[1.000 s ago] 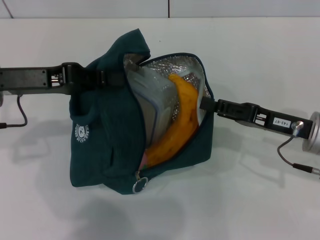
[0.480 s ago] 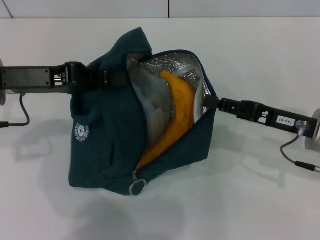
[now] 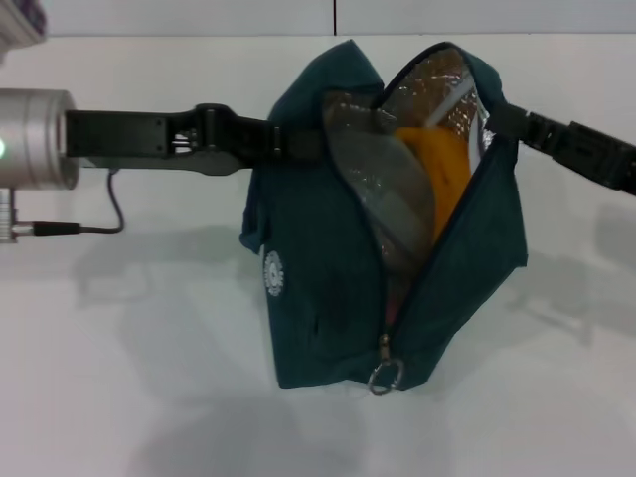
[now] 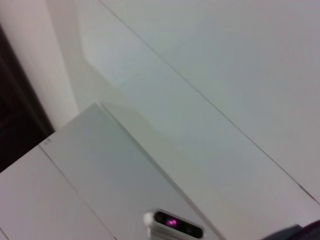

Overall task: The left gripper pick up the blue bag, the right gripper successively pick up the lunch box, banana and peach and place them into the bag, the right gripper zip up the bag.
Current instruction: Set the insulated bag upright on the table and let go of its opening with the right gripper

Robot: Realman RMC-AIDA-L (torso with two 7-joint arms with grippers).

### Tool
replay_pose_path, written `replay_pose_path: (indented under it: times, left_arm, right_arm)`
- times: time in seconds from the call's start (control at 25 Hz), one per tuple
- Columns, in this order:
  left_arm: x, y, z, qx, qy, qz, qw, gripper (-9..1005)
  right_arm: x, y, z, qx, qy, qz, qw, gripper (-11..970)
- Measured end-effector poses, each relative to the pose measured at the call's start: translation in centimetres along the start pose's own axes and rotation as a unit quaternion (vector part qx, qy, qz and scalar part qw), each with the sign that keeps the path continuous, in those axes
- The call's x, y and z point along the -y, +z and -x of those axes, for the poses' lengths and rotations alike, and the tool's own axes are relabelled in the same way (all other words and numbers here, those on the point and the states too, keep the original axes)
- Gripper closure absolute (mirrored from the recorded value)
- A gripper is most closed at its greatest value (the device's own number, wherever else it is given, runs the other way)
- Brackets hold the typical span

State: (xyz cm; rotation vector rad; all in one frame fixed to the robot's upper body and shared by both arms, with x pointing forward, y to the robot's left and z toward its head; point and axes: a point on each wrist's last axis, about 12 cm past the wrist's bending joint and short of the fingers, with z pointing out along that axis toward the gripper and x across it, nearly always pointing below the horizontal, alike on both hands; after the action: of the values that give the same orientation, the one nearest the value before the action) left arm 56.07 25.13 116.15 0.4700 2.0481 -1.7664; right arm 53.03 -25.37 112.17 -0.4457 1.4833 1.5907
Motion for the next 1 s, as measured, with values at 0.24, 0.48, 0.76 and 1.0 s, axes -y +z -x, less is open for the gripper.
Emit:
replay_pose_path:
  times: [0.24,0.48,0.76,1.0]
  left_arm:
    - [-1.6,1.3,-0.2,0.011,-0.008,0.037,0.999,949]
    - [-2.3,1.5,-0.6,0.015,-0.011,0.056,0.998,949]
    - [-2.4,1.4,-0.8,0.017,-0.010,0.055,0.998,949]
    - [-2.6,1.7,-0.7,0.024,-0.005,0.061,0.998,949]
  right_arm:
    - [-0.5,0.1,0.9,-0.009,-0.027,0.018,0.999,920]
    - [0.0,0.7,1.2,-0.036,-0.040,0.010,0.998,941]
    - [0.8,1.0,1.0,-0.046,-0.064,-0.022,0.997,935]
    - [0.8,1.6,1.4,-0.048,-0.079,-0.016,0.996,929]
